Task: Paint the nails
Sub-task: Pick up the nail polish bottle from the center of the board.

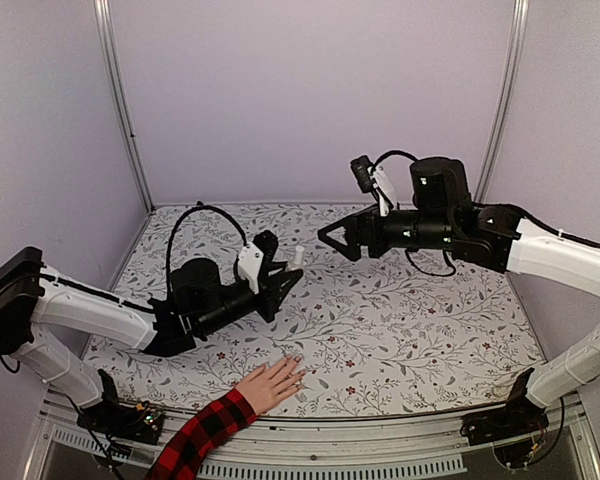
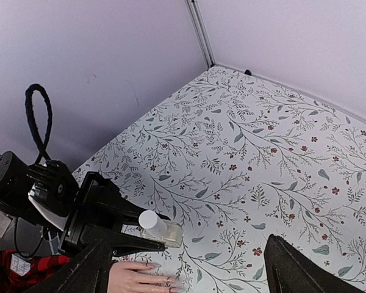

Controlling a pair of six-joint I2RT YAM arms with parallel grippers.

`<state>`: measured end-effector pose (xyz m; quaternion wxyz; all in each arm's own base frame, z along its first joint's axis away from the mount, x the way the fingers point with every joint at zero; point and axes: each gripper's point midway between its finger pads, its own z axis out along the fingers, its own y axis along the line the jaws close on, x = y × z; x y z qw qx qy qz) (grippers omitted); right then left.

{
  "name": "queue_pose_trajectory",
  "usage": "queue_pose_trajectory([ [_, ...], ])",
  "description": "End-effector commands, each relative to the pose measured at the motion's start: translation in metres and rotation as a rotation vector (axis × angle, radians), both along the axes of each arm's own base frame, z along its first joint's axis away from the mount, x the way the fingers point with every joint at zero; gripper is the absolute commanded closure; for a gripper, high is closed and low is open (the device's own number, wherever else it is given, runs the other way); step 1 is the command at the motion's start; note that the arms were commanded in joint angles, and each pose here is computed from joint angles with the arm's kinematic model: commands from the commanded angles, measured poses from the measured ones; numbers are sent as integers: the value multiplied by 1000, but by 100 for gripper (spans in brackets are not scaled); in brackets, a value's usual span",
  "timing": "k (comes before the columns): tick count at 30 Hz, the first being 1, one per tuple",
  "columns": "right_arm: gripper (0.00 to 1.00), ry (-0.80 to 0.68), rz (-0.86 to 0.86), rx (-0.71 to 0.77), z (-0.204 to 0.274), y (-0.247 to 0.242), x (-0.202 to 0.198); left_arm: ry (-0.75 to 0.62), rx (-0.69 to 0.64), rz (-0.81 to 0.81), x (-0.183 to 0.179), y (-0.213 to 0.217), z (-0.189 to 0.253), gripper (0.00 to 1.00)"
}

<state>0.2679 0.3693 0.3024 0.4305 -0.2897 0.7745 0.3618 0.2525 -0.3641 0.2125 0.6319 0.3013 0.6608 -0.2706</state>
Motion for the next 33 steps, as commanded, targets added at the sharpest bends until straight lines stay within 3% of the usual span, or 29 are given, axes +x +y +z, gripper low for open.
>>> queue_pose_trajectory([
  [1, 10, -120, 21, 123, 29, -8, -9, -2, -21, -57, -10, 1, 12, 100],
  [11, 11, -134, 191, 182, 17, -5, -44, 46, -131, -165, -15, 9, 26, 100],
  [20, 23, -67, 213, 166, 4, 10, -42, 45, -208, -137, -11, 15, 31, 100],
  [33, 41, 56, 183, 168, -5, 46, -24, 85, -223, -94, 0, 7, 27, 100],
])
